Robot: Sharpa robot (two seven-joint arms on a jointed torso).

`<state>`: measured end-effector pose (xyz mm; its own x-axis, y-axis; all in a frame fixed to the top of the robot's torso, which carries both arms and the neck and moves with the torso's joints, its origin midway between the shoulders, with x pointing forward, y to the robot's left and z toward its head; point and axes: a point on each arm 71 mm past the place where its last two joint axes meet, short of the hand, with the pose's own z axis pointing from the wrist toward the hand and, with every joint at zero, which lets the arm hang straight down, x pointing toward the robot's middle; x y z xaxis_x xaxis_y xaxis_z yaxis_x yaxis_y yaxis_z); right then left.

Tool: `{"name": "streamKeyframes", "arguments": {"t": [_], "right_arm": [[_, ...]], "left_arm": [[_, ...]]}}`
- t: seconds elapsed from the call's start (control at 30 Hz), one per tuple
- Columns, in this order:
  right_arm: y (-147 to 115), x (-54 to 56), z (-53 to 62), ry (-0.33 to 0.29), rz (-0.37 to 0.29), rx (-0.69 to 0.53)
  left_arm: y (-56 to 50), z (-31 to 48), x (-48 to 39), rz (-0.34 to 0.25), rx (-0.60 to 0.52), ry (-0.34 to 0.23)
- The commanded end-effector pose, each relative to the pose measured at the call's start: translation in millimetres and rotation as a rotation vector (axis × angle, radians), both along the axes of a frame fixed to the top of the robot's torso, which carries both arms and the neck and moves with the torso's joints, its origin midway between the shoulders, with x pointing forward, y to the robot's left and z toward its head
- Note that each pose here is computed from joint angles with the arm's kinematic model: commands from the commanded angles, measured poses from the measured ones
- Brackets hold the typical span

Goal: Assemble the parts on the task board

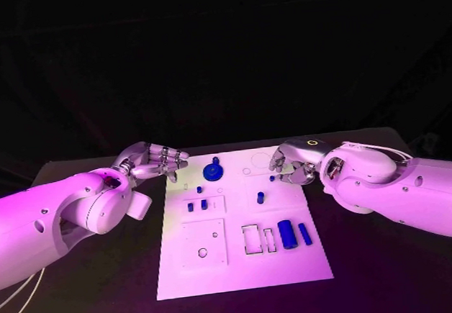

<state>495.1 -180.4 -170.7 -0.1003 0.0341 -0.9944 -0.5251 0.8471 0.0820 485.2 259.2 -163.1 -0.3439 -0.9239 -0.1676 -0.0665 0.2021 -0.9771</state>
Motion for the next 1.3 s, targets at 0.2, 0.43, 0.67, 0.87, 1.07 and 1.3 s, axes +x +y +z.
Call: {"name": "streamKeyframes", "arguments": {"t": [0.2, 0.43, 0.67, 0.87, 1.07, 1.3], "right_arm": [[5.8, 0.8, -6.2, -0.044, 0.004, -0.127], [10.6, -0.1, -12.6, -0.027, 0.015, -0.134], [14.0, 1.6, -18.3, -0.016, 0.018, -0.137], [17.5, 3.0, -22.8, -0.007, 0.022, -0.132], [20.7, 3.5, -26.1, 0.004, 0.028, -0.127], [21.2, 4.6, -28.6, 0.011, 0.027, -0.124]], "left_arm": [[-5.1, 6.5, -4.1, -0.007, -0.264, 0.025], [-4.8, 7.4, -5.2, -0.01, -0.273, 0.021], [-4.7, 7.8, -5.8, -0.011, -0.275, 0.02], [-4.9, 7.9, -6.2, -0.014, -0.275, 0.022], [-4.3, 7.6, -5.9, -0.014, -0.274, 0.024], [-4.8, 7.4, -6.2, -0.021, -0.272, 0.028]]}}
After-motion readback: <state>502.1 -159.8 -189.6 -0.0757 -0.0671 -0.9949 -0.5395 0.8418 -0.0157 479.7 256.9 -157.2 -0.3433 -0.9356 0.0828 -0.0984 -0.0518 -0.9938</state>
